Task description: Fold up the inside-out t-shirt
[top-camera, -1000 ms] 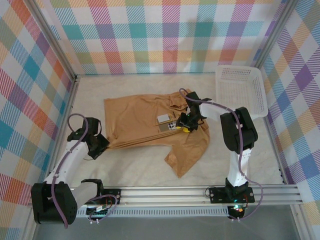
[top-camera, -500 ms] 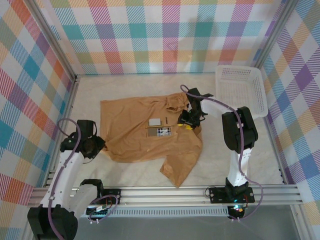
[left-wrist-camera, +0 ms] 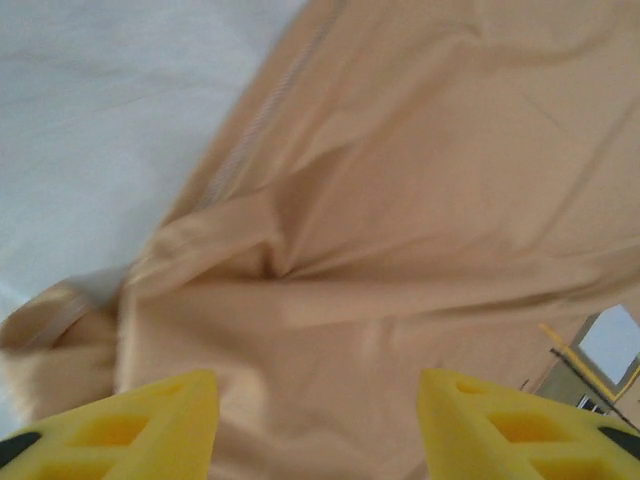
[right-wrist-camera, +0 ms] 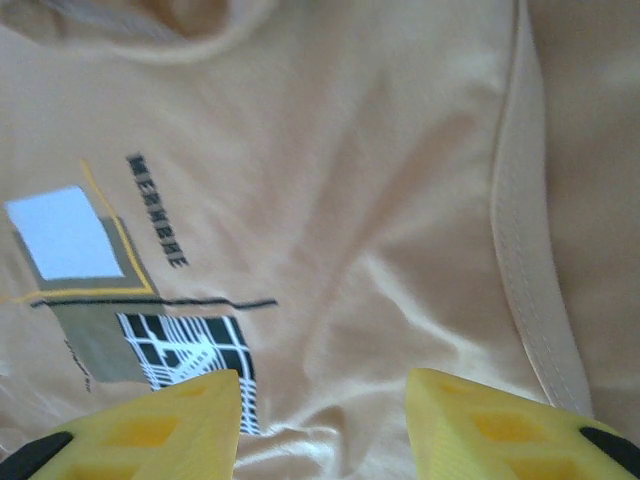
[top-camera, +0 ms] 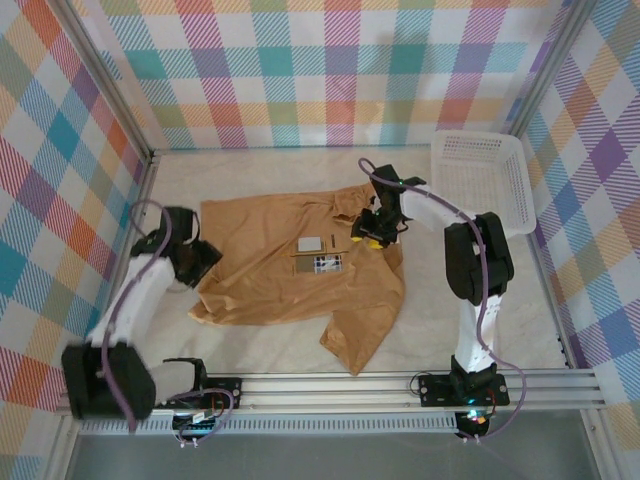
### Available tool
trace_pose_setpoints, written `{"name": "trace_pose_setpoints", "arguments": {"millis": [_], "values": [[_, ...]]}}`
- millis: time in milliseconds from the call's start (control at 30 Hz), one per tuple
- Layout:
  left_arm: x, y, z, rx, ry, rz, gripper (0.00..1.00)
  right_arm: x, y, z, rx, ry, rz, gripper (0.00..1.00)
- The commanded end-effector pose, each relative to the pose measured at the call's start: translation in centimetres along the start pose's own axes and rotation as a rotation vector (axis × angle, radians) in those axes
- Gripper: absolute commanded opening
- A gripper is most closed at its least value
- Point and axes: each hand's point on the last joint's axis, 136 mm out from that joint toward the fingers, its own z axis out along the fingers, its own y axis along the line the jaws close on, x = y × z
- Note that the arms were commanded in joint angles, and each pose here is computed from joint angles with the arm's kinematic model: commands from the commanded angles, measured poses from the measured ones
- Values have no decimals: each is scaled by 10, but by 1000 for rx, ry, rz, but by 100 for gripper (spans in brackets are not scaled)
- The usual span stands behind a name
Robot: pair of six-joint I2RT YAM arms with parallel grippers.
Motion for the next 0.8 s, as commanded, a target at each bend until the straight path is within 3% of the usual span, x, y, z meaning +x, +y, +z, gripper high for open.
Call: {"name": "trace_pose_setpoints", "arguments": {"millis": [0,267,433,533,667,767], "values": [[-21,-43,34,73,45,46,51,-18,-6,13,36,-8,6,48],[-68,-68,140,-82,131,33,47,-73,-12,41,95,-63,61,48],[-110,-86,175,-125,119,36,46,-94,-32,20,175,-117,82,46],[-131,-100,151,-146,63,82,44,-99,-34,-9,211,-171,58,46],[-133,-129,85,-115,-108,199,56,-102,-14,-30,130,-218,29,46],[-121,-132,60,-102,-129,235,59,-107,-5,-23,84,-213,32,45]]}}
